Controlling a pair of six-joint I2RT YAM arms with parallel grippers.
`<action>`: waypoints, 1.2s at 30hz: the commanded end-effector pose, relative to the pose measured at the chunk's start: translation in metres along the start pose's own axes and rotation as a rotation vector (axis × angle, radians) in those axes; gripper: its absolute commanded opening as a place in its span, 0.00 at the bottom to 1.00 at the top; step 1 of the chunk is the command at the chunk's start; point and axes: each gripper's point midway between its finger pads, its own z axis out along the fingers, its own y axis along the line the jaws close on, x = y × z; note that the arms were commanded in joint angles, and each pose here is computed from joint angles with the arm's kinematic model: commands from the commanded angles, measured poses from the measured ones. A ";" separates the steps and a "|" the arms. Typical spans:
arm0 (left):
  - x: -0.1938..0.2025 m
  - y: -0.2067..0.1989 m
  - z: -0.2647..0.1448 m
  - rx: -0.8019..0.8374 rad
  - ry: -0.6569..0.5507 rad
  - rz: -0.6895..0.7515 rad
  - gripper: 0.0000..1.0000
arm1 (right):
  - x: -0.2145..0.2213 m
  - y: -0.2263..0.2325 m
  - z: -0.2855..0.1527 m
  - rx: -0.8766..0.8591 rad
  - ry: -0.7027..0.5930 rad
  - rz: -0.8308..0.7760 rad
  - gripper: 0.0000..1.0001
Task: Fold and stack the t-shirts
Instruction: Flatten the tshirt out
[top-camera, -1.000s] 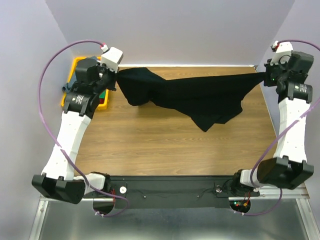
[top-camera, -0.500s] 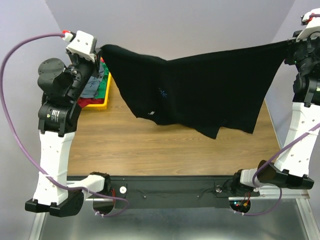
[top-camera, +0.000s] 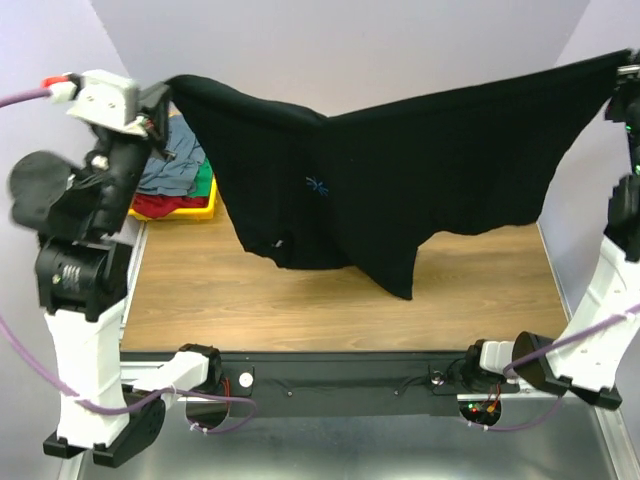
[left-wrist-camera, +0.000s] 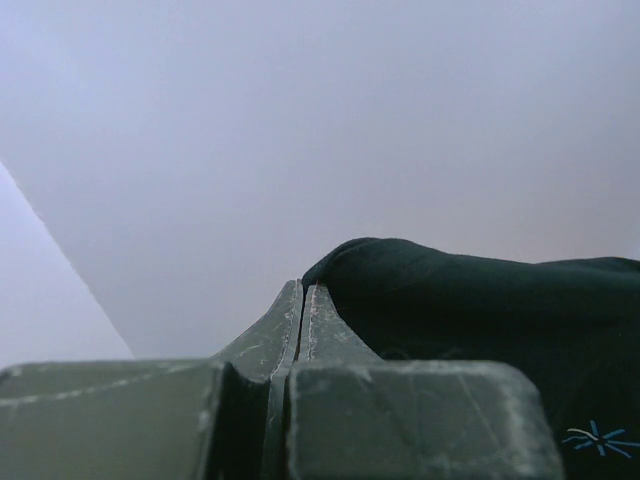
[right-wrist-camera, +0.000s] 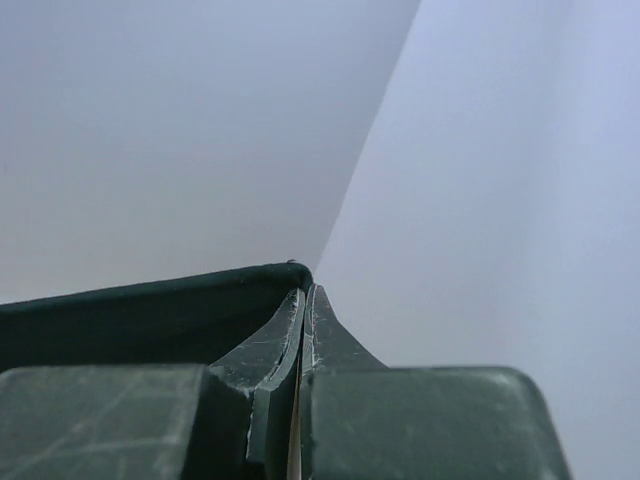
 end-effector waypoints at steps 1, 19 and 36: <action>-0.081 0.018 -0.036 -0.094 -0.219 0.015 0.00 | -0.062 -0.029 -0.034 0.135 -0.184 -0.026 0.01; -0.007 0.018 0.110 -0.015 -0.173 0.078 0.00 | 0.025 0.001 0.127 -0.013 -0.096 0.084 0.00; -0.116 0.091 0.157 -0.235 -0.736 0.181 0.00 | -0.071 -0.027 0.165 0.126 -0.616 0.214 0.01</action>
